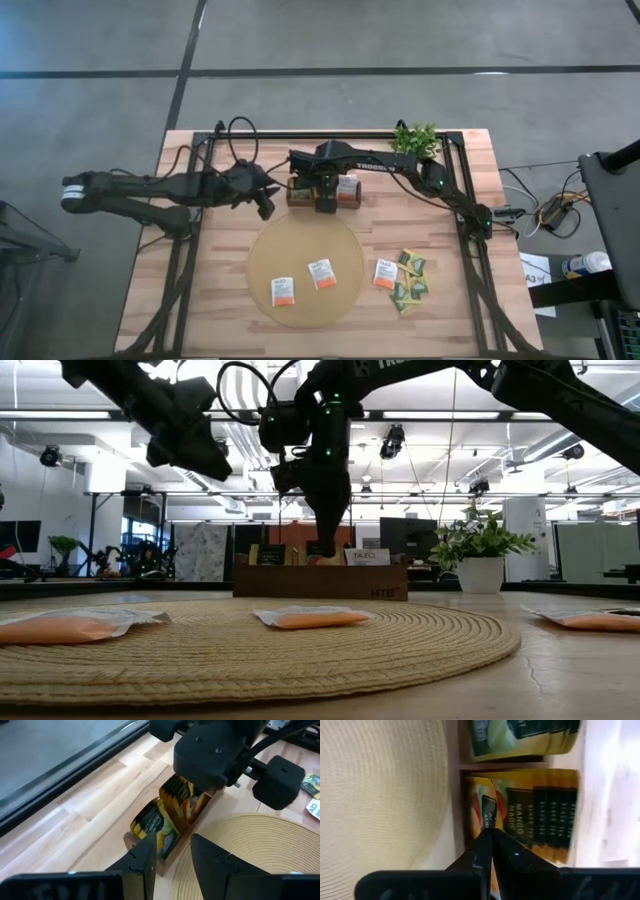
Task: Pick & Place Tea
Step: Put the yellow tea bag into the middle section of the wooden organizer, then put the green tea bag into the left section of the wooden organizer
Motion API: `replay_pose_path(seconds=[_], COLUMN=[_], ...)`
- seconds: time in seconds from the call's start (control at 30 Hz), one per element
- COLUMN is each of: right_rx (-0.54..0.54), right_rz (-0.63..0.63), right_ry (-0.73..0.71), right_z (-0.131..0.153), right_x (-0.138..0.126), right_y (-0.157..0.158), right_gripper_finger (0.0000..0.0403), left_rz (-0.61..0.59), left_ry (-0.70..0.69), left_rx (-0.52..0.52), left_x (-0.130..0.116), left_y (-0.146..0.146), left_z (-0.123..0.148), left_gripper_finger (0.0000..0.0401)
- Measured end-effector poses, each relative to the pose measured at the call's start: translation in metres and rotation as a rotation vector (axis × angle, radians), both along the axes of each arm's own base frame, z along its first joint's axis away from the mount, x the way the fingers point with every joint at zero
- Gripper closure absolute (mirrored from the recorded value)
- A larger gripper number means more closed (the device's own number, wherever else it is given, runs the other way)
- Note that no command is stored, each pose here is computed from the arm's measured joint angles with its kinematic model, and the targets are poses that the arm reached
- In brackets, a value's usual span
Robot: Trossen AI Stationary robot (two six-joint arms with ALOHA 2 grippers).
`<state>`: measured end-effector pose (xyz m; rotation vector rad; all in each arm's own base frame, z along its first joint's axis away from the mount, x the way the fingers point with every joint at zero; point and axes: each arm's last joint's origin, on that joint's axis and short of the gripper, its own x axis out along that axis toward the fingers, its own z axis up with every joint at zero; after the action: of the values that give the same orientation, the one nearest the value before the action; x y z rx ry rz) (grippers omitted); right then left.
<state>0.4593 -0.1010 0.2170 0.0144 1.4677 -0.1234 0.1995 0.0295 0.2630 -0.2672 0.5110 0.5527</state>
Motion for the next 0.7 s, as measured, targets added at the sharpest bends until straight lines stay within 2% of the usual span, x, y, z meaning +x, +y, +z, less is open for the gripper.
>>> replay_pose_path(seconds=[0.13,0.27,0.5,0.7], right_rx=[0.027,0.025,-0.058,-0.076], right_rz=[-0.027,-0.036,-0.044,-0.051], right_ry=[-0.001,-0.001,0.009,-0.028], right_z=[-0.001,-0.001,0.003,0.021], right_x=[0.0,0.0,-0.002,-0.007], right_y=[0.002,0.002,0.001,0.001], right_gripper_finger=[0.0384,0.0348,0.0289,0.027], left_rz=[0.0,-0.001,-0.008,-0.031], left_ry=[-0.001,0.0,-0.004,0.005], left_rx=[0.0,-0.001,-0.008,-0.01], left_x=[0.0,0.0,0.0,-0.001], left_y=[0.0,0.0,-0.001,-0.006], left_z=[0.0,0.0,0.0,0.0], left_gripper_finger=[0.0287,0.0287,0.0287,0.0287])
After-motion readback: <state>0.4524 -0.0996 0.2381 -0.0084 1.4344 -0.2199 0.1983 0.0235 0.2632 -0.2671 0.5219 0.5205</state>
